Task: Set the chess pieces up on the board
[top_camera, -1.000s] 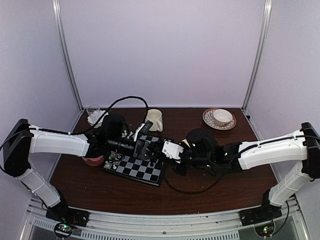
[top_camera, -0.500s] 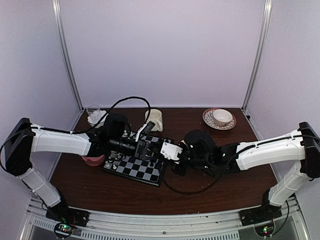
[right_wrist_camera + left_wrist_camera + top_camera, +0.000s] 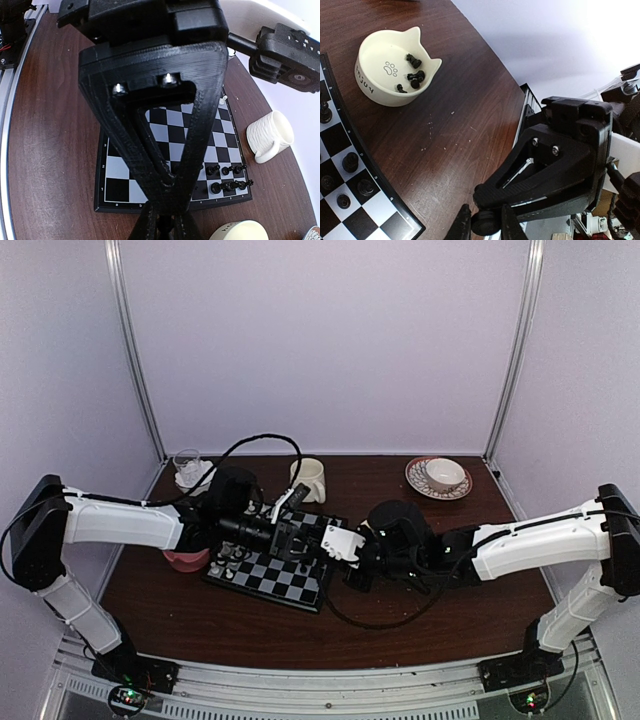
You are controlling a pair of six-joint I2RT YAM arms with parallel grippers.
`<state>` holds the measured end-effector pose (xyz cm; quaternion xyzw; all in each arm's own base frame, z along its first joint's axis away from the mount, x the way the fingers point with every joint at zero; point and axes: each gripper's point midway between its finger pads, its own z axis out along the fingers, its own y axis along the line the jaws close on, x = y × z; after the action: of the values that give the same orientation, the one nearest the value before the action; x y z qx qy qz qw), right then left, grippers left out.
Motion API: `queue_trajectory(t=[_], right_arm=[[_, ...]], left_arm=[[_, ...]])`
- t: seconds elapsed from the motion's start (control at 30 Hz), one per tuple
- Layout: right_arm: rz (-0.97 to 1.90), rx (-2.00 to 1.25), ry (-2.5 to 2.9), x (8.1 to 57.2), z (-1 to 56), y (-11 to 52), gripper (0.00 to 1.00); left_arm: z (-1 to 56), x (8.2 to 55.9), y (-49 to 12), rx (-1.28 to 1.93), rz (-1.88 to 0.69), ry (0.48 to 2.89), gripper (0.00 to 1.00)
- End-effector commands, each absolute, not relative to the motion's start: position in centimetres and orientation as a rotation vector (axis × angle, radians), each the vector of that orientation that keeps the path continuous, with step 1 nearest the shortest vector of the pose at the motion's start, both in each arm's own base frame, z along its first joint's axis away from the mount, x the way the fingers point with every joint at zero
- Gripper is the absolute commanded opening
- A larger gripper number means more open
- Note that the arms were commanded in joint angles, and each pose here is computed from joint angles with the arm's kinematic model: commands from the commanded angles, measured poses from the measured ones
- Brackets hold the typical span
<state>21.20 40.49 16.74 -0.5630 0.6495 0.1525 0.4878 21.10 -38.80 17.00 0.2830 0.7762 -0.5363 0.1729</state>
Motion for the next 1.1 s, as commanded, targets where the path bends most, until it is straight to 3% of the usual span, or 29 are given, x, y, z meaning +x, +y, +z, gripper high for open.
queue_trajectory(t=[0.0, 0.07, 0.2, 0.37, 0.63, 1.07], right_arm=[[0.378, -1.327, 1.546, 21.5, 18.3, 41.1, 0.11], [0.380, -1.323, 1.543, 21.5, 18.4, 41.1, 0.20], [0.398, -1.290, 1.520, 21.2, 19.2, 40.7, 0.48], [0.458, -1.242, 1.495, 20.6, 20.8, 39.9, 0.62], [0.728, -1.188, 1.467, 19.0, 23.0, 39.5, 0.64], [1.314, -0.960, 1.518, 20.7, 25.5, 39.4, 0.49]], left_arm=[[18.9, 20.5, -39.8, 0.876, -1.566, 2.108, 0.07], [19.0, 20.5, -39.8, 0.876, -1.563, 2.104, 0.07], [19.4, 20.5, -39.6, 0.877, -1.556, 2.086, 0.06], [20.2, 20.6, -39.0, 0.863, -1.540, 2.041, 0.06], [22.2, 20.7, -37.5, 0.823, -1.539, 1.919, 0.06], [24.7, 19.6, -36.4, 0.832, -1.571, 1.760, 0.08]])
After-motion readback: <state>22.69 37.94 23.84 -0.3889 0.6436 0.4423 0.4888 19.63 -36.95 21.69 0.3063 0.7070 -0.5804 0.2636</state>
